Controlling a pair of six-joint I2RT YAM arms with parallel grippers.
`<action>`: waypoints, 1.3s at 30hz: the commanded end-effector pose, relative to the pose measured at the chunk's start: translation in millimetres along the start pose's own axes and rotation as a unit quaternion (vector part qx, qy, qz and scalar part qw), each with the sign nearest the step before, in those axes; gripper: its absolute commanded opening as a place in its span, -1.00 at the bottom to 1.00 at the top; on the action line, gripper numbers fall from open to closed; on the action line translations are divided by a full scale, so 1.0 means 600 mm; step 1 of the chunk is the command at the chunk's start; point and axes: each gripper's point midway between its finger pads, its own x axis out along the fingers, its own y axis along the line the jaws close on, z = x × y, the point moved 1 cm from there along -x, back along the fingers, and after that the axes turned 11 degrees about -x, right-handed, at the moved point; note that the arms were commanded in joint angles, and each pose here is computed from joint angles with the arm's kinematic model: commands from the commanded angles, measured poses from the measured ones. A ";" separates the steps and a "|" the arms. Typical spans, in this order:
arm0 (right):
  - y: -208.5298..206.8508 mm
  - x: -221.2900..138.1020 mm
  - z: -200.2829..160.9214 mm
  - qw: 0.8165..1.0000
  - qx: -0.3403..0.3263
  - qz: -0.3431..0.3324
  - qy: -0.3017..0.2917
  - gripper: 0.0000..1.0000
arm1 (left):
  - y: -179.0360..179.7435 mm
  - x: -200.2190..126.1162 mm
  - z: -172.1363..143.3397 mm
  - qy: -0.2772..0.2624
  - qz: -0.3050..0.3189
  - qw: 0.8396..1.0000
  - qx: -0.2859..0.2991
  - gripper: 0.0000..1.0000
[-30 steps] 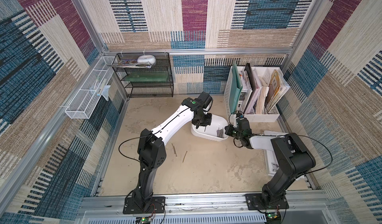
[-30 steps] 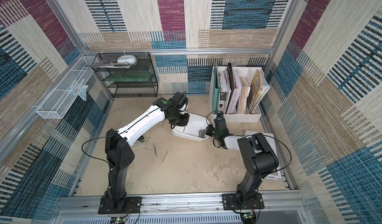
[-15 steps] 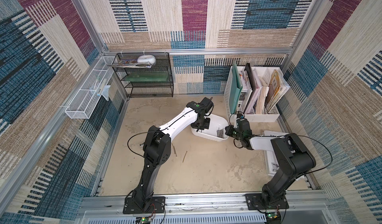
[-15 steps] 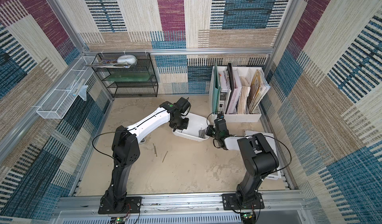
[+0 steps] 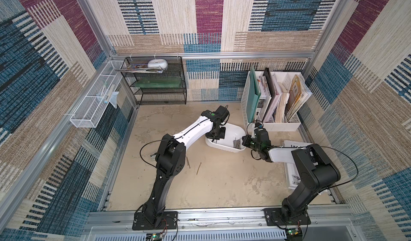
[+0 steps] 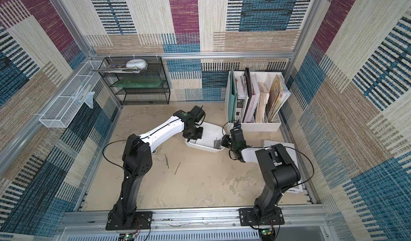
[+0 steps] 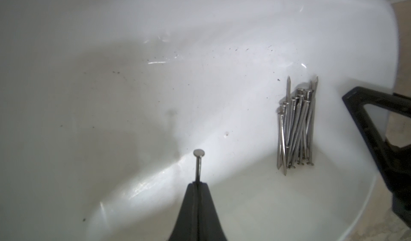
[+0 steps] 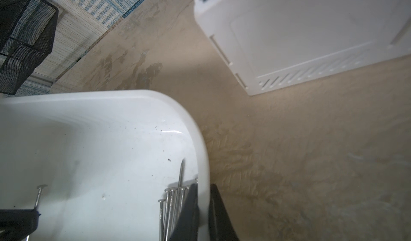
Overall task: Put the nails on the desktop into the storage box
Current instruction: Place the nail in the storage box, then pick up the nail from the center of the board.
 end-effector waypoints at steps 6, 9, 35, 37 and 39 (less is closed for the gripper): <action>-0.009 -0.001 -0.014 1.000 0.002 -0.016 0.015 -1.00 | -0.007 -0.067 0.002 -0.013 -0.023 1.000 0.001 -0.41; -0.010 0.000 -0.014 1.000 0.005 -0.018 0.014 -1.00 | -0.006 -0.132 -0.005 -0.032 -0.044 0.999 0.007 -0.37; -0.007 0.001 -0.009 1.000 -0.002 -0.021 0.015 -1.00 | 0.183 0.026 -0.268 0.090 0.035 0.994 0.047 -0.33; -0.006 0.002 -0.011 1.000 0.000 -0.018 0.016 -1.00 | 0.191 0.043 -0.269 0.100 0.054 0.993 0.045 -0.35; -0.008 0.002 -0.013 1.000 -0.001 -0.020 0.017 -1.00 | 0.200 0.054 -0.269 0.105 0.073 0.991 0.042 -0.39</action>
